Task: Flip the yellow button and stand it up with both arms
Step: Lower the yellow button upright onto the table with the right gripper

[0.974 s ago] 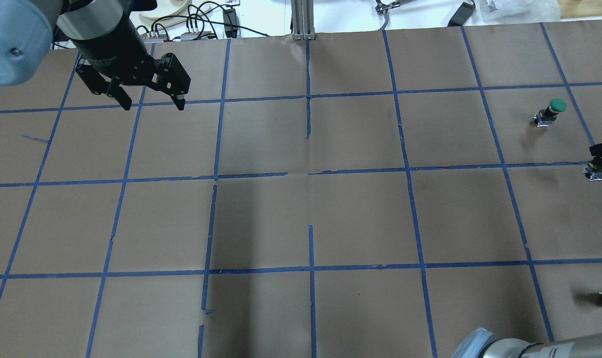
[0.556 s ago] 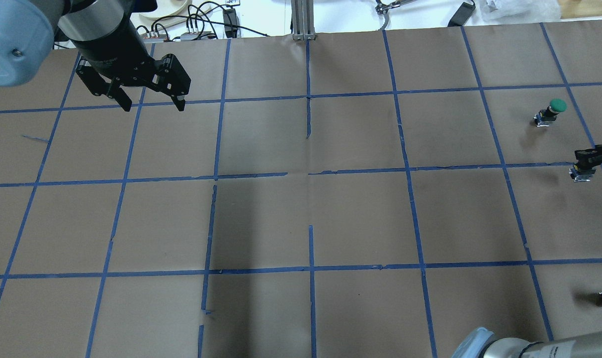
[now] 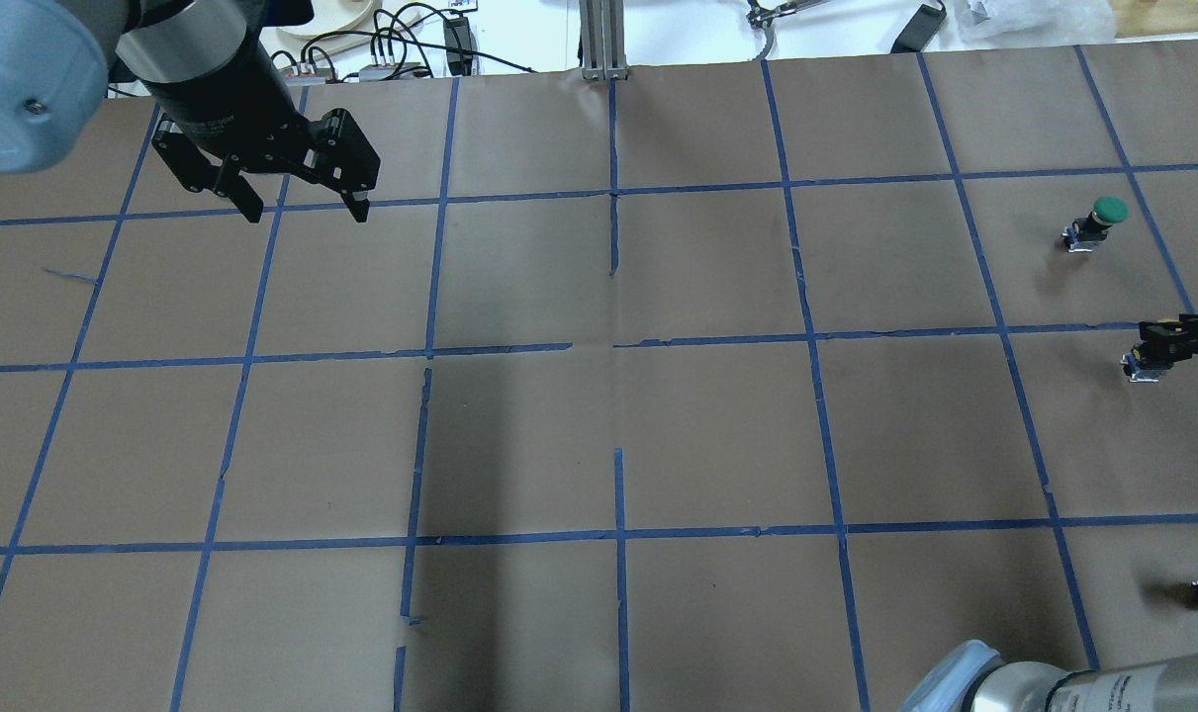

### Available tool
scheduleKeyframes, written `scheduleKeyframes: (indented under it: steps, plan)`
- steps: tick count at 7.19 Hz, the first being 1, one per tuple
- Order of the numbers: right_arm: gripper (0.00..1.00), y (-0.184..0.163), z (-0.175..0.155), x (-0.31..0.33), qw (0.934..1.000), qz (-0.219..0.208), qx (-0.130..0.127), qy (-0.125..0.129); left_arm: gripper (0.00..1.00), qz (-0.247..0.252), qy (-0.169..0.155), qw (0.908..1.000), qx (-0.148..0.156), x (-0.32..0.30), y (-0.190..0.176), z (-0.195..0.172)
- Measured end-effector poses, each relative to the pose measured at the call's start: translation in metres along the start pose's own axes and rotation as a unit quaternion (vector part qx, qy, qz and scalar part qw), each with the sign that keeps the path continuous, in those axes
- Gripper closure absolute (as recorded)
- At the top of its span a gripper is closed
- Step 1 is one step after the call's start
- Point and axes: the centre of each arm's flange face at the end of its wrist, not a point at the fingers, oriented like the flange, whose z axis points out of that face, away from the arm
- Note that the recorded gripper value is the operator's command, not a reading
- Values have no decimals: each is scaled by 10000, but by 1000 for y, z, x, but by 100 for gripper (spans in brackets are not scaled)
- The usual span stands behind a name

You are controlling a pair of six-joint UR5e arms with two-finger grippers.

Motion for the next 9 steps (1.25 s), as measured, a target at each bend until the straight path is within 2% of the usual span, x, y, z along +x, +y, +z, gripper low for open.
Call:
scheduleKeyframes:
  steps: [4, 5, 6, 7, 8, 9]
  plan:
    - [82, 13, 3, -6, 9999, 118, -86, -44, 1, 8, 5, 10000, -5, 0, 0, 1]
    - [69, 15, 4, -6, 9998, 138, -110, -43, 1, 7, 6, 10000, 4, -1, 0, 0]
    - [50, 16, 4, -5, 9998, 154, -124, -37, 1, 5, 4, 10000, 22, -1, 0, -2]
    - [25, 17, 4, -5, 9997, 172, -140, -36, 1, 6, 1, 10000, 42, -1, 0, -4]
    - [5, 18, 4, -4, 9997, 191, -169, -36, 1, 5, 0, 10000, 52, -1, -1, -5]
    - [1, 20, 4, -3, 9996, 211, -202, -24, 1, 5, -1, 10000, 57, -1, -1, -5]
